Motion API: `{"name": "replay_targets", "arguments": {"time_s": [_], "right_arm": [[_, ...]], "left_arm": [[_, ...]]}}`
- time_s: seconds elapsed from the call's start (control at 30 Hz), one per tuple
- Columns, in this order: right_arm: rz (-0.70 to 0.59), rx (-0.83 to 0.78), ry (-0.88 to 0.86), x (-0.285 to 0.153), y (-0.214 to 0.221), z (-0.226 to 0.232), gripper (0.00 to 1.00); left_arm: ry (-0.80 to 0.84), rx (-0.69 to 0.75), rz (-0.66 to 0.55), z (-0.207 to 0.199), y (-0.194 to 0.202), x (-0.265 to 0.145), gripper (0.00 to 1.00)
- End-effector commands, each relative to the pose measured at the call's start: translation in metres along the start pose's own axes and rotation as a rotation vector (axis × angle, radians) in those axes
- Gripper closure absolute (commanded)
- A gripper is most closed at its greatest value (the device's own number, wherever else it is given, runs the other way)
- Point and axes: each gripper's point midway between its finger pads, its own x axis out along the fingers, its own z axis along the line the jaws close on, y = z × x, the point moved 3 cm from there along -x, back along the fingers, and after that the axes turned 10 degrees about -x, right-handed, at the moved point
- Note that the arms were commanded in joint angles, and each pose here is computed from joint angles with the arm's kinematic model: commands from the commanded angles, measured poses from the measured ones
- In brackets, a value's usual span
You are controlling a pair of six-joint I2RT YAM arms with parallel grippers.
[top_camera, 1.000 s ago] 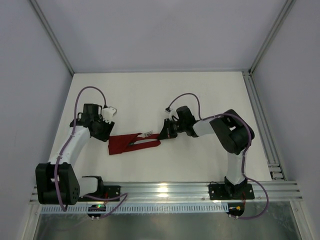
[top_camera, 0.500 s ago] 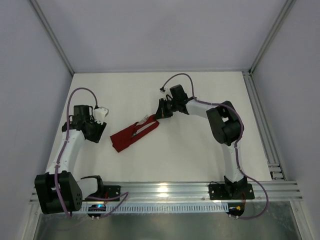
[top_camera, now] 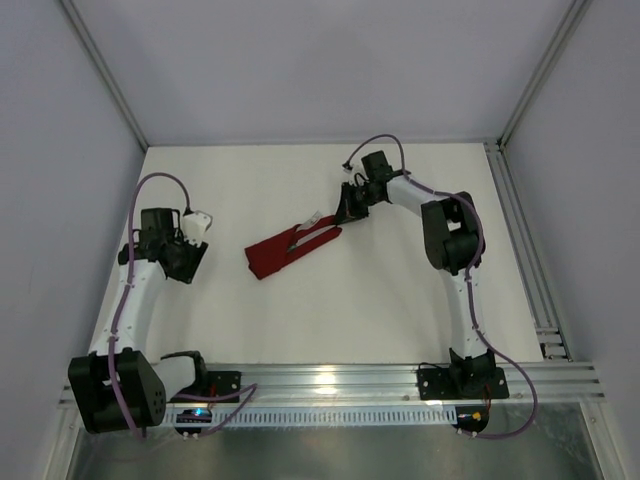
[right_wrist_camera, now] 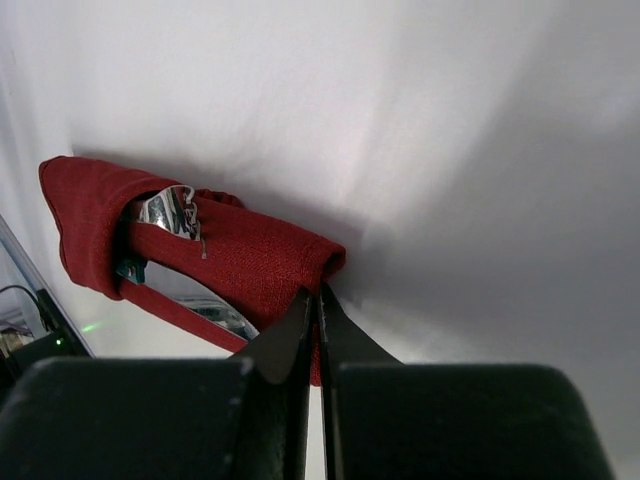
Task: Fold the napkin into a case and place the utensils inside
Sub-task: Move the smaller rectangle folded napkin to the corner of the board.
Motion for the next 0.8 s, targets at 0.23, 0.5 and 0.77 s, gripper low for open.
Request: {"name": "replay_targets", "arguments": {"time_s": [0.23, 0.5, 0.77], "right_arm": [[-0.091, 0.117, 0.131, -0.063, -0.041, -0.091, 0.96], [-0.193, 0.248, 0.170, -0.097, -0.069, -0.152, 0.96], [-0.279, 0.298, 0.225, -0.115, -0.084, -0.184, 0.95]], "left_arm": [[-0.057, 0.008, -0.032, 0.013, -0.013, -0.013, 0.53], [-0.084, 0.002, -0.040, 0.020, -0.018, -0.020, 0.53], [-0.082, -0.013, -0.036, 0.021, -0.022, -0.020, 0.53]]}}
